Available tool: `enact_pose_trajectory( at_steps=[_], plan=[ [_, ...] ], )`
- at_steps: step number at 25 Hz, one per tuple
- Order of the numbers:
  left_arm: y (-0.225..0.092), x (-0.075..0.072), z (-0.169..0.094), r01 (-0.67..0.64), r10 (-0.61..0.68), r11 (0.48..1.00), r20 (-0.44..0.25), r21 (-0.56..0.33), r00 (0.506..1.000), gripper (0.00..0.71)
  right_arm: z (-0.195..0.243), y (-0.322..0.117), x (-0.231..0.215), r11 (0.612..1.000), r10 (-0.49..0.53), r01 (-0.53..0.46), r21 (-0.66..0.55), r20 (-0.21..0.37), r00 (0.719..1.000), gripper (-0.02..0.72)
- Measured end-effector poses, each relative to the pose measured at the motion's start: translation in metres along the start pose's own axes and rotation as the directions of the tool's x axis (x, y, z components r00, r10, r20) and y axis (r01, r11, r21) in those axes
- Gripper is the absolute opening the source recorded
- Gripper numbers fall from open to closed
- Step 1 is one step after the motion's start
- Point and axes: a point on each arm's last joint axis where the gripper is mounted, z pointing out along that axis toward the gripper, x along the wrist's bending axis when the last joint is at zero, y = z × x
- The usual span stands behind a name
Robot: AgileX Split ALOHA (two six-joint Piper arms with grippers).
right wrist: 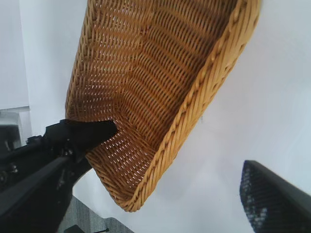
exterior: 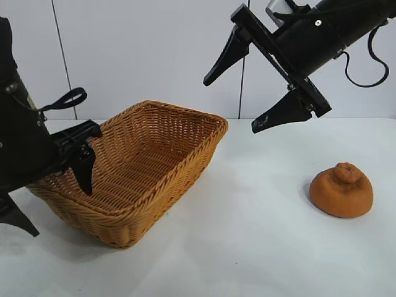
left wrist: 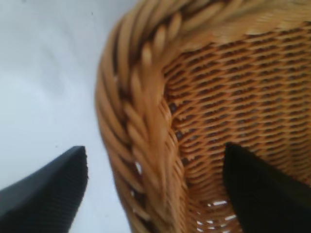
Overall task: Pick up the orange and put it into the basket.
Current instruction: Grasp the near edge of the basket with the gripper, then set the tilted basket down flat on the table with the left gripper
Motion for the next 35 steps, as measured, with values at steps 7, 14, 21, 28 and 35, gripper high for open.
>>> enact_pose_trajectory(
  at_steps=[7, 14, 21, 28, 35],
  plan=[
    [0.001, -0.001, 0.008, -0.01, 0.01, 1.0, 0.007, -0.005, 1.0, 0.549, 0.0, 0.0, 0.0, 1.0, -0.001, 0.001, -0.001, 0.001, 1.0, 0.641],
    [0.001, -0.002, 0.008, -0.013, 0.013, 1.0, 0.015, -0.008, 1.0, 0.223, 0.0, 0.0, 0.0, 1.0, 0.0, 0.0, -0.001, 0.0, 1.0, 0.641],
    [0.001, -0.003, 0.008, 0.005, -0.005, 1.0, 0.027, -0.006, 1.0, 0.087, 0.0, 0.0, 0.0, 1.0, 0.0, 0.0, -0.001, 0.0, 1.0, 0.641],
    [0.028, -0.014, -0.008, -0.019, 0.018, 1.0, 0.038, 0.019, 0.999, 0.087, 0.0, 0.0, 0.0, 1.0, 0.0, 0.0, -0.001, 0.0, 1.0, 0.641],
    [0.064, -0.032, -0.032, -0.107, 0.104, 0.994, 0.119, 0.022, 0.988, 0.087, 0.0, 0.0, 0.0, 1.0, 0.0, 0.0, 0.0, 0.0, 1.0, 0.641]
  ],
)
